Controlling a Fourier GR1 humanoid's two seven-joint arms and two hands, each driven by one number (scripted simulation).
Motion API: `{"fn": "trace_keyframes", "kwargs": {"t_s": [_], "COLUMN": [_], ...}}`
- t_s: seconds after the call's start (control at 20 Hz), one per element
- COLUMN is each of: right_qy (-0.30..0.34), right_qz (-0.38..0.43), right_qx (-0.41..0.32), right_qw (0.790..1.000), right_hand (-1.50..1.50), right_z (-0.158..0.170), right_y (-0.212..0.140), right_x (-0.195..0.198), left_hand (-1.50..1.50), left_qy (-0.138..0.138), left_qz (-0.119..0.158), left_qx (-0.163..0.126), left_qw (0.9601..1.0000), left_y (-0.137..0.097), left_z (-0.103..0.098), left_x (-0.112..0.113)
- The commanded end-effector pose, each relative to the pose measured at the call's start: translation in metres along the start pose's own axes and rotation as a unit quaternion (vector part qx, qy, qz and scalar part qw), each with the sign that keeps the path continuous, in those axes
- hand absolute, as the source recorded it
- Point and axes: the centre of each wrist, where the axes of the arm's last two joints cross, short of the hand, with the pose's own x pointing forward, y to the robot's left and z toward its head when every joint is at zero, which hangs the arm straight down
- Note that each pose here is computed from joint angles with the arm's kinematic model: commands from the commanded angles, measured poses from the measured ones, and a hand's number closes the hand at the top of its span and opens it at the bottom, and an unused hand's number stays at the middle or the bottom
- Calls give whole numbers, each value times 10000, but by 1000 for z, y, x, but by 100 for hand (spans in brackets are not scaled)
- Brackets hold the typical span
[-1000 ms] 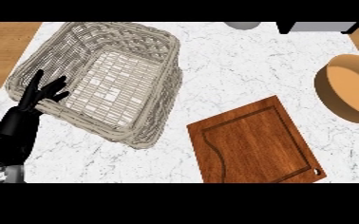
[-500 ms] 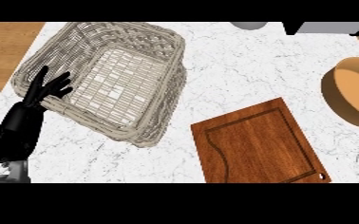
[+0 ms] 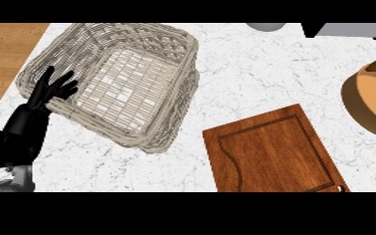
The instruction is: Pick the croissant from the cutting board and place it in the pot
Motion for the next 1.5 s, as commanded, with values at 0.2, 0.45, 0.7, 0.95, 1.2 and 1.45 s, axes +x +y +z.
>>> {"fn": "trace_keyframes", "kwargs": {"t_s": [0.2, 0.45, 0.7, 0.95, 1.2, 1.45], "right_qy": [-116, -468, -491, -419, -498, -435], "right_qz": [-695, -1600, -3099, -3525, -3769, -3945], "right_qx": [253, -451, -1139, -639, -376, -515], "right_qw": [9972, 9850, 9426, 9327, 9242, 9164], "right_hand": [-150, -150, -150, -150, -150, -150], "right_z": [-17, -21, -33, -28, -20, 6], "right_y": [26, 17, -13, -29, -30, -53], "right_x": [-2, -7, 7, -24, -48, -106], "left_hand": [0, 0, 0, 0, 0, 0], "left_qy": [844, 900, 1044, 1054, 1125, 1102], "left_qz": [-346, -367, -358, -436, -489, -447], "left_qx": [-18, 171, 59, 288, 313, 356], "left_qw": [9958, 9951, 9939, 9931, 9920, 9923], "left_y": [-3, 9, 16, 27, 21, 18], "left_z": [8, 11, 17, 12, 12, 27], "left_x": [-38, -44, -33, -39, -45, -50]}}
